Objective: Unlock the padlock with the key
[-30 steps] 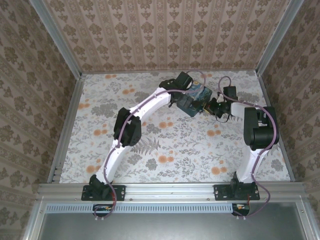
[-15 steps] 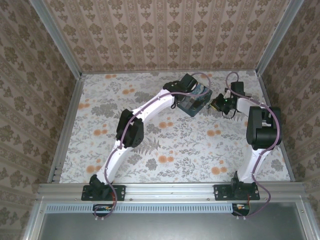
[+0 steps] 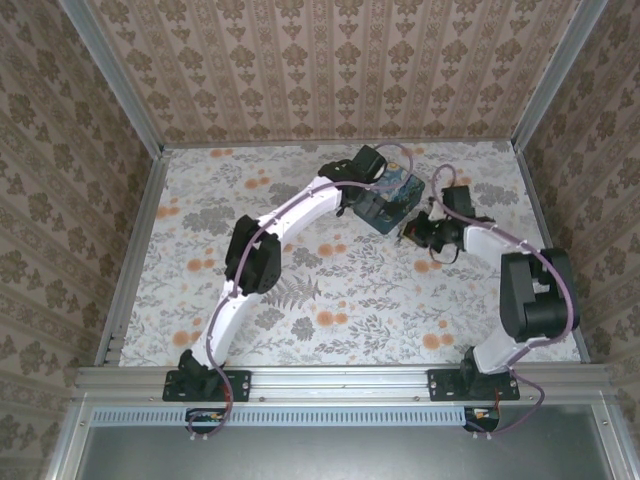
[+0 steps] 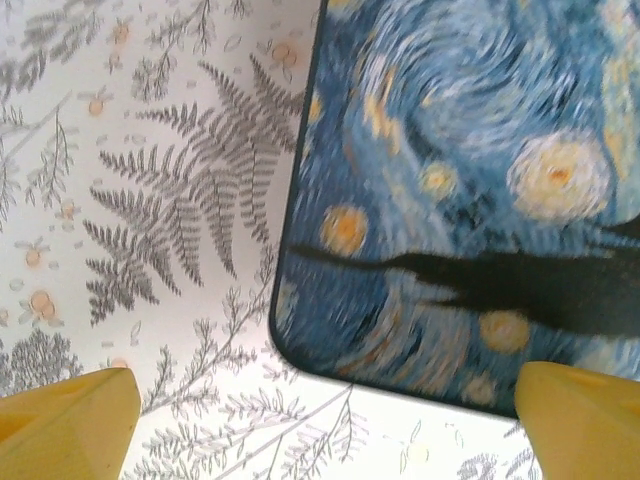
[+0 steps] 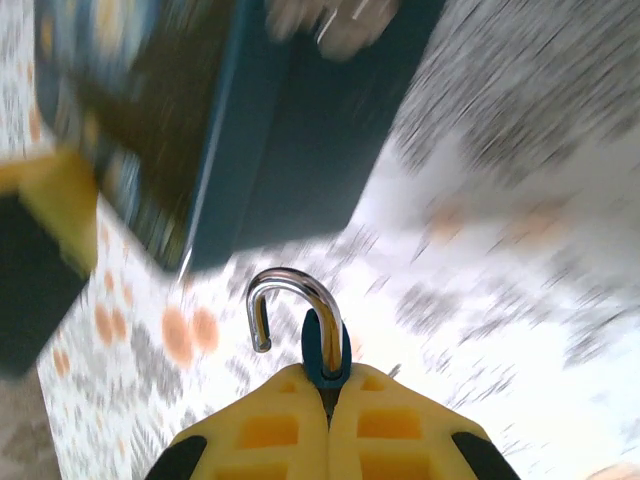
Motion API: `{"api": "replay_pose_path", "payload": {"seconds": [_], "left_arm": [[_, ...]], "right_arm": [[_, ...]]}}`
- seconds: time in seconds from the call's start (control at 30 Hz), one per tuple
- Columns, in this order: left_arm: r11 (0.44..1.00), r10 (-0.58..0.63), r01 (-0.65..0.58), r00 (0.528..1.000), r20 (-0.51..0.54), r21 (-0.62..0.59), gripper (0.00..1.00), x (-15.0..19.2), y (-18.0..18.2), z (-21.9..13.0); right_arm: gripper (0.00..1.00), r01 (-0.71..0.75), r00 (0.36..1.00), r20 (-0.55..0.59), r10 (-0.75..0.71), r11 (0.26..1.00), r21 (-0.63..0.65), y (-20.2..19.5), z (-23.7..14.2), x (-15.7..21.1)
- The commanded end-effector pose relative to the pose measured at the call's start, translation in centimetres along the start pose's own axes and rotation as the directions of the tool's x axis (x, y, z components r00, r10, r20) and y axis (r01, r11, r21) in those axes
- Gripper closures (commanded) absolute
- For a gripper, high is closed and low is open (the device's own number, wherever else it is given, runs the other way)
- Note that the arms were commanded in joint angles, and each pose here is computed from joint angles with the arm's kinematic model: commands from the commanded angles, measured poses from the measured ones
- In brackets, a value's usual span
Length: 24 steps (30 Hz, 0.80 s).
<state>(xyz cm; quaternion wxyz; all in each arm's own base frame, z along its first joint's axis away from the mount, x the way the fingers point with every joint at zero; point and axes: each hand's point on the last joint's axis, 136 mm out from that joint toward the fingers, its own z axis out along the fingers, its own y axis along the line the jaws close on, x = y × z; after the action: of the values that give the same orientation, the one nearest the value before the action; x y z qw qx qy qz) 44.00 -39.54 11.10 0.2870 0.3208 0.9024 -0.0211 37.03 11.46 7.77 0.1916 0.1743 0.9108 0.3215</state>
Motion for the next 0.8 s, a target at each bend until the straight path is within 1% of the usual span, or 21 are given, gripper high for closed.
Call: {"api": "replay_pose_path", "payload": {"seconds": [0.0, 0.1, 0.23, 0.37, 0.47, 0.67, 0.77], "left_arm": [[0.995, -0.086, 0.085, 0.996, 0.029, 0.044, 0.00, -0.6, 1.1, -3.8], [0.989, -0.146, 0.143, 0.987, 0.070, 0.048, 0.00, -0.8, 2.7, -6.3], [0.975, -0.220, 0.217, 0.971, 0.093, 0.037, 0.00, 0.6, 5.0, -8.7], [0.955, -0.296, 0.295, 0.949, 0.105, 0.028, 0.00, 2.9, 7.1, -10.2], [0.940, -0.341, 0.341, 0.934, 0.104, 0.021, 0.00, 4.8, 8.4, -11.0], [0.911, -0.406, 0.411, 0.907, 0.111, -0.025, 0.00, 8.4, 11.0, -12.2], [0.890, -0.449, 0.455, 0.884, 0.129, -0.028, 0.00, 9.5, 12.2, -12.9]], "right_arm": [[1.00, 0.072, 0.997, -0.033, -0.073, 0.997, -0.034, 2.8, 0.3, 3.5], [1.00, 0.119, 0.989, -0.080, -0.125, 0.990, -0.076, 5.2, 1.5, 6.6], [1.00, 0.125, 0.981, -0.131, -0.146, 0.980, -0.157, 7.6, 3.5, 9.7], [1.00, 0.096, 0.980, -0.159, -0.123, 0.981, -0.170, 7.3, 5.3, 10.7], [0.99, 0.090, 0.979, -0.167, -0.115, 0.985, -0.147, 6.2, 6.0, 10.7], [0.77, 0.057, 0.987, -0.141, -0.072, 0.992, -0.113, 4.0, 5.1, 9.4], [0.56, 0.039, 0.992, -0.120, -0.051, 0.994, -0.101, 3.0, 4.0, 8.6]]}}
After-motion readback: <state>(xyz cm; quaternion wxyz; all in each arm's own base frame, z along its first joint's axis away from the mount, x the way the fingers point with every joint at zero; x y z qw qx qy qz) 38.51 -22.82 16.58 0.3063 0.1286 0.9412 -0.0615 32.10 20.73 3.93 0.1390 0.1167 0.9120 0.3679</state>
